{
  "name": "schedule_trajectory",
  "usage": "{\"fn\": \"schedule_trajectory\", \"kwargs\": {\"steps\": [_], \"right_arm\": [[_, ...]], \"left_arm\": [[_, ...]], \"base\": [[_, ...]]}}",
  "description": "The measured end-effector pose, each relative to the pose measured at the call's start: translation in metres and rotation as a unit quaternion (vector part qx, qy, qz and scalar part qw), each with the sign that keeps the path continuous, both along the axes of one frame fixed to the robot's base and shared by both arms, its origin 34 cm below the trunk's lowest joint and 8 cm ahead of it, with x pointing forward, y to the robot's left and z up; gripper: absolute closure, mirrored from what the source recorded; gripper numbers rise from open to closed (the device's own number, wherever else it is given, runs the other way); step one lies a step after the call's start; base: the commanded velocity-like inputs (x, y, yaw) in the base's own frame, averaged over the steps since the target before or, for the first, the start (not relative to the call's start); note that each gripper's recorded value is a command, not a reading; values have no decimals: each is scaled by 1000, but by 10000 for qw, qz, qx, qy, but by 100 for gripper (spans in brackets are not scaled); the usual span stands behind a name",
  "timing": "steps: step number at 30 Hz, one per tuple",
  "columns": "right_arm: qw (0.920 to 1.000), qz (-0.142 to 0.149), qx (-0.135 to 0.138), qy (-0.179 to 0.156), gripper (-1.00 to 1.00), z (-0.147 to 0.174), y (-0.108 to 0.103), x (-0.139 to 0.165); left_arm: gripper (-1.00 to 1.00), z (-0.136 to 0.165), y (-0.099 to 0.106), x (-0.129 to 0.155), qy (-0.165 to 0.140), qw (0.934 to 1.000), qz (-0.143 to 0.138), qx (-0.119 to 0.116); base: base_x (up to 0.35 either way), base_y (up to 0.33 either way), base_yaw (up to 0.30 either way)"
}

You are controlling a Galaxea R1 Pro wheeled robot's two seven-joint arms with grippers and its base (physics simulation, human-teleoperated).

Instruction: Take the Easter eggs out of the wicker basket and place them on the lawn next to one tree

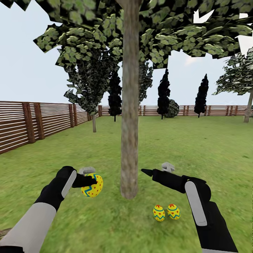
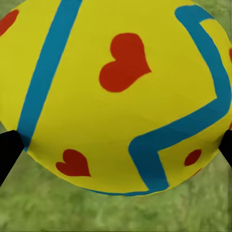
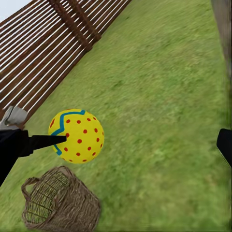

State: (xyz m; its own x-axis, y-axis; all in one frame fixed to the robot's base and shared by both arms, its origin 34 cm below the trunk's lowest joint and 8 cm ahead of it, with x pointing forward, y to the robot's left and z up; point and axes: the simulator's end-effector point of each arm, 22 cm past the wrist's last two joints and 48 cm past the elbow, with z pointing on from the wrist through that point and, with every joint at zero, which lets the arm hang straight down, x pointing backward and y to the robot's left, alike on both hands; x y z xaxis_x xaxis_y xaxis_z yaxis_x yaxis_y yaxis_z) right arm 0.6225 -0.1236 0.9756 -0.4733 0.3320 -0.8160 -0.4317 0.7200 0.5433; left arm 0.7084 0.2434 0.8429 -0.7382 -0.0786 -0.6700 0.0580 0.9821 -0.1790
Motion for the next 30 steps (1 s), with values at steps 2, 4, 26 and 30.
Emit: {"fn": "schedule_trajectory", "kwargs": {"steps": [2, 4, 26, 30], "right_arm": [[10000, -2, 2, 17, -100, -2, 0, 1], [10000, -3, 2, 33, -100, -3, 0, 2], [9997, -29, -21, 232, -100, -23, -1, 11], [9996, -32, -22, 270, -100, -26, -1, 12]], "left_arm": [[100, -2, 0, 0, 13, 10000, 1, 1], [100, -4, 1, 1, 30, 10000, 8, 10], [100, -26, -2, 3, 225, 9997, -32, 87], [100, -30, -2, 4, 260, 9996, -34, 89]], "base": [[180, -288, 0], [182, -287, 0], [51, -107, 0], [0, 0, 0]]}}
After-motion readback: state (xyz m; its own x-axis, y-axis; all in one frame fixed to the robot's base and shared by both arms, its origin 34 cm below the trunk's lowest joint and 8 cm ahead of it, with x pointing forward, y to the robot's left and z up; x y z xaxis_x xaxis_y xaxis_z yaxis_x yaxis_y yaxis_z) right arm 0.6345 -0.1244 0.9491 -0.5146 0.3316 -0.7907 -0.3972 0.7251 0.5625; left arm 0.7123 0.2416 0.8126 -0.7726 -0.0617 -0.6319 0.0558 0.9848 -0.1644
